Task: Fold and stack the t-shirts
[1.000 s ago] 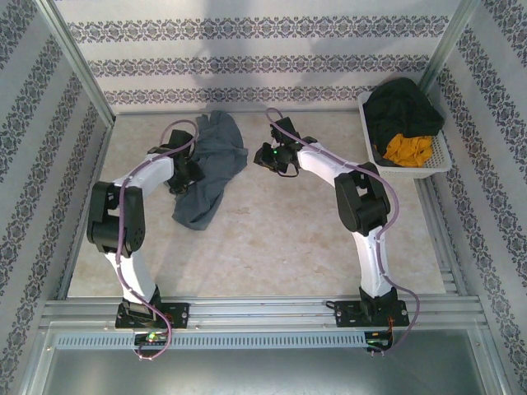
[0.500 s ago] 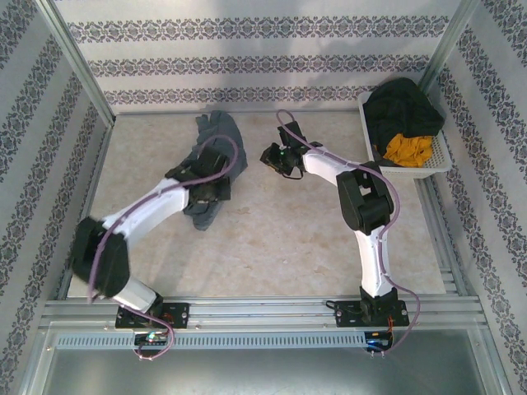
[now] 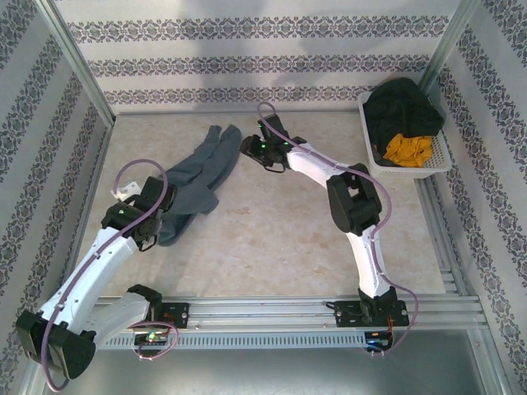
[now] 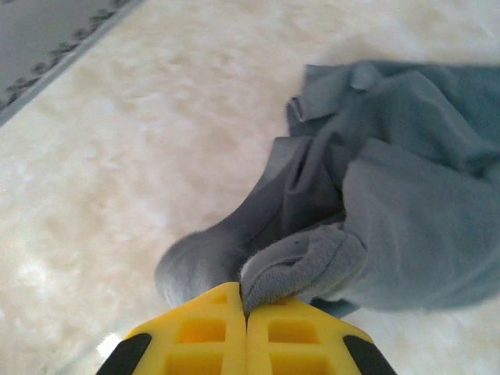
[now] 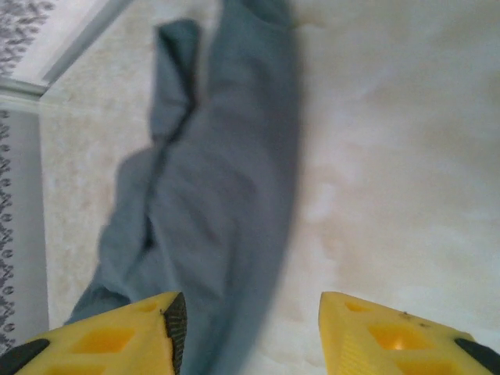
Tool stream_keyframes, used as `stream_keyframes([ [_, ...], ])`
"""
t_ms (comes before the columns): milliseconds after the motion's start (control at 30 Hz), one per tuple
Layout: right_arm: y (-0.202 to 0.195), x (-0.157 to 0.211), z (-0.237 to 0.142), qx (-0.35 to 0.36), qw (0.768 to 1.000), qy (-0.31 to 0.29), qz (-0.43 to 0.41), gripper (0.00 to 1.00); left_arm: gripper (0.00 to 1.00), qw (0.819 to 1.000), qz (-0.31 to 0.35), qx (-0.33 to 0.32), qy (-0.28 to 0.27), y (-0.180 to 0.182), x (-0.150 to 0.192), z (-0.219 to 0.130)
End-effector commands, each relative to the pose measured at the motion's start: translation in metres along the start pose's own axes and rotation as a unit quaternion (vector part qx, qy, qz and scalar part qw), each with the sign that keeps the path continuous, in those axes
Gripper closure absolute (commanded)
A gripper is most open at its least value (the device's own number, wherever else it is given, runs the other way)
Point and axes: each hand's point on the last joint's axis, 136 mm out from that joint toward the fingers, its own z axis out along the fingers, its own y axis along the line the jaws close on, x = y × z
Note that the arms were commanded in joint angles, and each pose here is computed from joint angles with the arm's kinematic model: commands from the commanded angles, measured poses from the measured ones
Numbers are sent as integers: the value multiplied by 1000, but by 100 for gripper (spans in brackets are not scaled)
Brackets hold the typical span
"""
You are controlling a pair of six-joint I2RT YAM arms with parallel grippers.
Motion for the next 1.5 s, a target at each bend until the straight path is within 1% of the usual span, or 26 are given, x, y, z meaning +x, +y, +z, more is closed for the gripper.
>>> stream_keyframes([
  [0, 0, 17, 29, 23, 1000, 19, 4, 49, 100, 996, -76, -35, -8, 18, -6, 7],
  [67, -5, 21, 44, 34, 999, 21, 13, 48, 100, 996, -83, -28, -7, 12, -10, 9],
  [133, -12, 22, 56, 40, 999, 20, 27, 48, 100, 997, -75, -26, -8, 7, -15, 8],
  [233, -12, 21, 72, 33, 999, 19, 28, 47, 100, 997, -69, -25, -11, 6, -19, 7],
  [300, -11, 25, 82, 31, 999, 31, 23, 47, 100, 997, -72, -22, -8, 8, -19, 7],
  [400, -20, 36, 92, 53, 997, 44, 27, 50, 100, 997, -70, -16, -1, 7, -16, 8],
  [467, -26, 44, 97, 63, 996, 47, 37, 53, 100, 997, -70, -12, 0, 7, -16, 8],
  [533, -27, 49, 103, 60, 996, 51, 44, 58, 100, 998, -69, -5, -2, 5, -17, 8],
  [633, -24, 53, 110, 58, 996, 58, 44, 69, 100, 998, -70, -1, -4, 4, -20, 8],
  [667, -23, 53, 109, 57, 996, 58, 44, 75, 100, 998, -69, 0, -4, 4, -20, 9],
  [767, -26, 44, 101, 66, 996, 47, 49, 97, 100, 998, -69, 3, -3, 5, -21, 9],
  [800, -28, 39, 94, 71, 995, 37, 52, 100, 100, 998, -70, 4, -3, 5, -21, 9],
  [867, -33, 24, 76, 73, 995, 11, 61, 100, 100, 997, -73, 9, -2, 6, -21, 9],
  [933, -41, 3, 49, 73, 994, -21, 73, 100, 100, 997, -76, 20, -1, 2, -21, 11],
  [1033, -64, -16, 1, 86, 991, -54, 81, 100, 100, 996, -68, 52, 0, -12, -24, 14],
  [1133, -73, -32, -51, 84, 990, -84, 72, 100, 100, 993, -63, 101, -8, -35, -34, 15],
  [1200, -73, -38, -85, 78, 990, -99, 60, 100, 100, 989, -62, 132, -21, -52, -45, 14],
  [1267, -69, -43, -111, 70, 990, -109, 51, 100, 100, 983, -70, 168, -38, -71, -61, 9],
  [1333, -64, -48, -137, 65, 990, -121, 40, 100, 100, 974, -80, 206, -57, -90, -80, 0],
  [1467, -47, -69, -190, 46, 984, -169, 19, 100, 100, 953, -107, 266, -98, -121, -122, -25],
])
